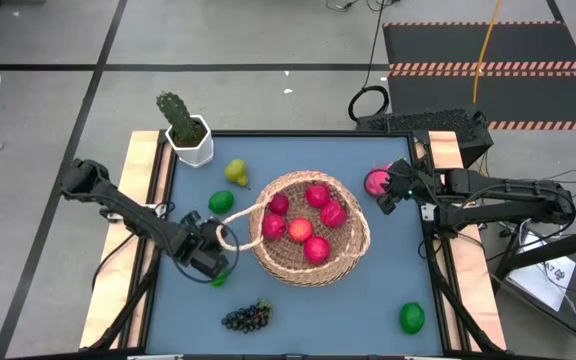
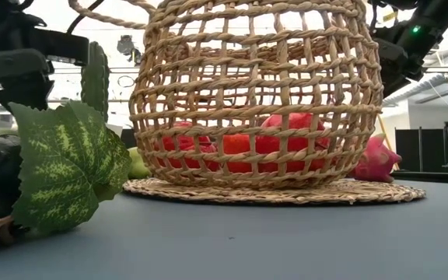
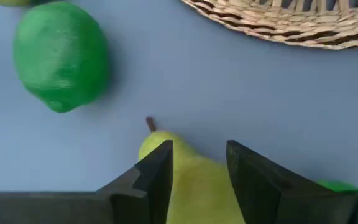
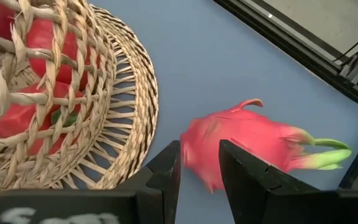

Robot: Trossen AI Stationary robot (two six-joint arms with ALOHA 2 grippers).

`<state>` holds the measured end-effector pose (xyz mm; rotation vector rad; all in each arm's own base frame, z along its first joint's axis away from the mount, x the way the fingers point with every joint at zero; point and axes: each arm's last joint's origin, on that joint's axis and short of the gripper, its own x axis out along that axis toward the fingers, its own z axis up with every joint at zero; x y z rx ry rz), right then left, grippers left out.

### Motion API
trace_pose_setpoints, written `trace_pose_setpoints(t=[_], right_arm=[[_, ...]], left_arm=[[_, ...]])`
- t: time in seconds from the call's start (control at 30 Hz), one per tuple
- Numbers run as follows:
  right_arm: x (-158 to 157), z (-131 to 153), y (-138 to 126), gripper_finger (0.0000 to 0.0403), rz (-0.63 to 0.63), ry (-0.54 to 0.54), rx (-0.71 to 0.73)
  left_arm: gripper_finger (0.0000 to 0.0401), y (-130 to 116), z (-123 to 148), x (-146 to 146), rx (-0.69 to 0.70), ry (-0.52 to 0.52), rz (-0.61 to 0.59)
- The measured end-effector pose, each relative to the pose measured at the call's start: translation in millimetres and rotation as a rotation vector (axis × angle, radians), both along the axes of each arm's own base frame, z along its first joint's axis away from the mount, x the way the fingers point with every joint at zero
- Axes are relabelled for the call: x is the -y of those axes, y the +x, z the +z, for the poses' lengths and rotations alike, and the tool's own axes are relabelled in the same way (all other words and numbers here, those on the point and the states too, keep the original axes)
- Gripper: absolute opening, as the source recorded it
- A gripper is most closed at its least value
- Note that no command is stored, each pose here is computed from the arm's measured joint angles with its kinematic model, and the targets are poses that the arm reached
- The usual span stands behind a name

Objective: Build produce basket
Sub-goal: Put the bottom light green pear into the brown basket

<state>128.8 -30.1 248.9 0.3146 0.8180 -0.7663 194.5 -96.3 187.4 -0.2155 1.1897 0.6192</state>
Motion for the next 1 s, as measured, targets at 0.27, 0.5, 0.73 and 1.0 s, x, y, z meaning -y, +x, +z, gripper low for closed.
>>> trace_pose_setpoints(t=[0.27,0.5,0.73,1.0], right_arm=[[0.0,0.1,0.0,0.0103,0.000,0.000,0.001],[0.0,0.1,0.0,0.0103,0.001,-0.001,0.000],[0.0,0.1,0.1,0.0103,0.001,-0.001,0.000],[-0.1,0.0,0.1,0.0103,0.012,-0.001,-0.004]], left_arm=[[0.0125,-7.4,11.6,2.6,-0.059,-0.006,-0.052],[0.0125,-6.5,11.1,3.3,-0.037,-0.007,-0.002],[0.0165,-2.2,5.7,2.4,-0.028,0.069,-0.002],[0.0243,2.6,-2.5,1.7,-0.023,0.105,0.064]])
